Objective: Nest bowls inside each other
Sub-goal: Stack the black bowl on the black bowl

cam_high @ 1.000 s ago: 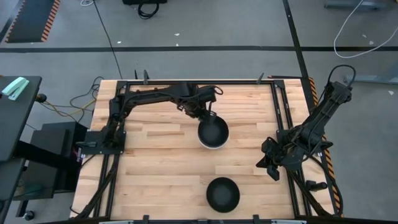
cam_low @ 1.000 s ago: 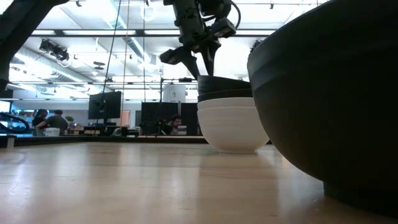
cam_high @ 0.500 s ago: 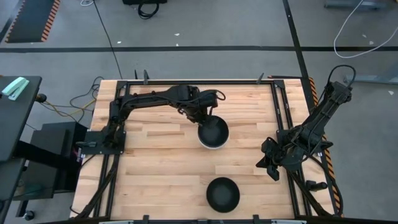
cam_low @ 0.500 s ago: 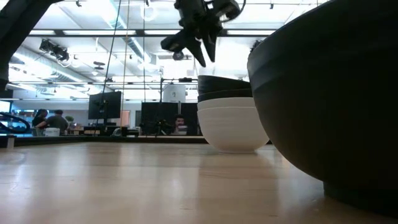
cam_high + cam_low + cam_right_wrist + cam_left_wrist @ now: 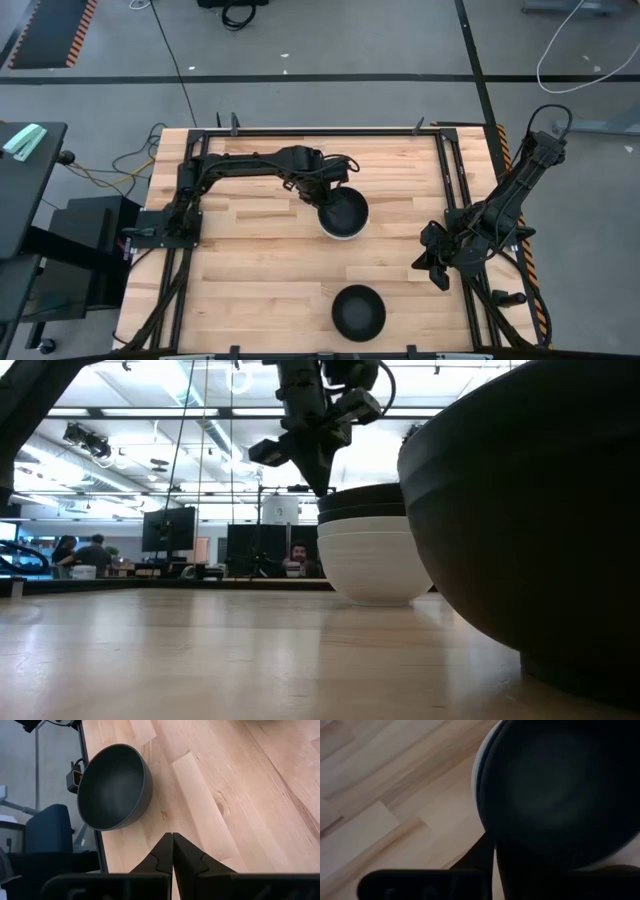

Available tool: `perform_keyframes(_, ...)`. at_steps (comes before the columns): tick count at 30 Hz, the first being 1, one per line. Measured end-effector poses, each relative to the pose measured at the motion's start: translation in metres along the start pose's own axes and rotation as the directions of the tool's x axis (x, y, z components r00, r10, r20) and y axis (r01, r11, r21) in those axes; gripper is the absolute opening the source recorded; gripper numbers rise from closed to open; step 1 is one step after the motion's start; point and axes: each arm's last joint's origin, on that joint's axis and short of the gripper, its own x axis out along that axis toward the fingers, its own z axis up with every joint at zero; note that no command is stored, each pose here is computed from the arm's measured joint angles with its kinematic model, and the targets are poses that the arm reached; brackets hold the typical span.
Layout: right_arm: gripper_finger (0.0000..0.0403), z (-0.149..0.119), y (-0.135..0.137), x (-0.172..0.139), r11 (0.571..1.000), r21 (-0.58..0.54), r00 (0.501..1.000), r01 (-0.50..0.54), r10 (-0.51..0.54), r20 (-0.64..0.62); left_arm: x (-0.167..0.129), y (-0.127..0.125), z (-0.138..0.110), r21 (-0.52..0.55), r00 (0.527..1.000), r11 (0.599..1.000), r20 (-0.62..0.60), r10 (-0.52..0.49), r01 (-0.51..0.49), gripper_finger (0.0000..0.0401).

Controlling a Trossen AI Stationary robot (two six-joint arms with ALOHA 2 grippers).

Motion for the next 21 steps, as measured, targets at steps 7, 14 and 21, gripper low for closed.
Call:
perform_keyframes(7,0.0013,0.0,0.0,0.0,1.0,-0.001,1.0,0.0,0.0,0.0,0.0,-0.002,0.003,0.007,0.999,1.0,0.03,-0.018,0.018,0.0014)
perform_keyframes(14,0.0013,0.0,0.0,0.0,0.999,0.043,1.0,-0.004,0.004,-0.011,-0.018,0.007,0.011,0.049,0.999,0.999,0.048,0.021,-0.024,0.0027)
perform_keyframes(21,0.0013,0.0,0.001,0.0,0.986,0.168,1.0,-0.007,0.01,-0.017,-0.027,0.03,0.009,0.039,0.968,0.968,0.02,0.249,-0.25,0.0029)
